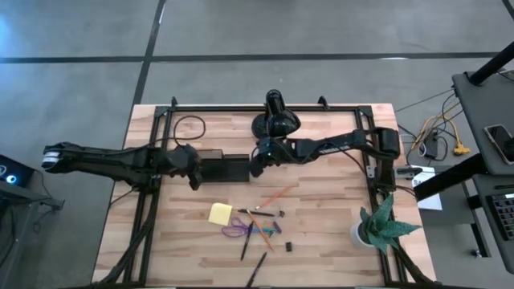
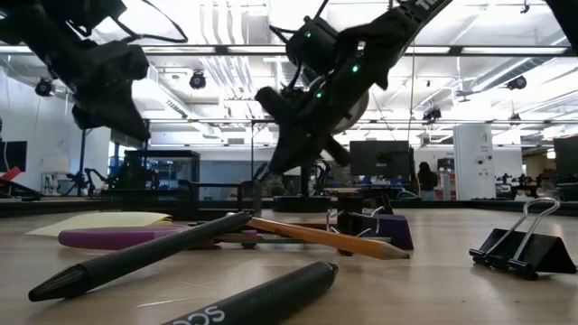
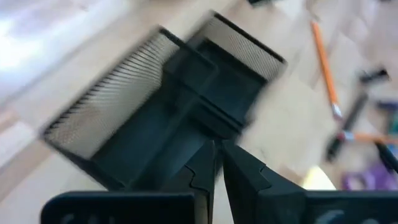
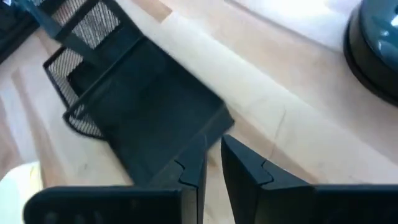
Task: Pick and place office supplies into organizer
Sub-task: Put the yellow sticky notes into the black desk organizer
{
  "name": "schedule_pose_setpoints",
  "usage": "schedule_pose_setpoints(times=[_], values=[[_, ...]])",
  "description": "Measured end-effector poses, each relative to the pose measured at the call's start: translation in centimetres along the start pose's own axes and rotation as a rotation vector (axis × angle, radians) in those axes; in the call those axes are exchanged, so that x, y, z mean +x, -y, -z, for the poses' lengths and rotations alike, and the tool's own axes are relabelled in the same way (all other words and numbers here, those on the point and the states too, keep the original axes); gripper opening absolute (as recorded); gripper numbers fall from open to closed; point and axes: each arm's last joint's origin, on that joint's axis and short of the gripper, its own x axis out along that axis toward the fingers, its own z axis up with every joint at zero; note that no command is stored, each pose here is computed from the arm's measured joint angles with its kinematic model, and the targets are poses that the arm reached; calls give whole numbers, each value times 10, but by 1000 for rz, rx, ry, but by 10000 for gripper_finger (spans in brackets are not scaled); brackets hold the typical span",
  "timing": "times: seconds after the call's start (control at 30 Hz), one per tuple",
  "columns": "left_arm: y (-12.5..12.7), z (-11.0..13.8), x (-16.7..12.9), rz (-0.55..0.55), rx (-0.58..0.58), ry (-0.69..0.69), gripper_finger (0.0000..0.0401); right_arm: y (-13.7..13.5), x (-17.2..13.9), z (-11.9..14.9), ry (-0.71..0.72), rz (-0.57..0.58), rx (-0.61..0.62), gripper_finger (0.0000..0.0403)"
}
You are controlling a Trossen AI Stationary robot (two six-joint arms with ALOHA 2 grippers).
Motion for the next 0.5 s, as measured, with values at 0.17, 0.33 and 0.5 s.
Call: schedule_pose_setpoints(times=[0.17,0.33,0.5], values=[[10,7,2,218,149,-150,13,-23,-20,12,-113,-157,-98,43],[14,13,13,196,44,-262,26,-41,-28,27,-250,-358,-171,43],[24,17,23,209,-58,-335,91,-49,-31,30,-278,-370,12,43]])
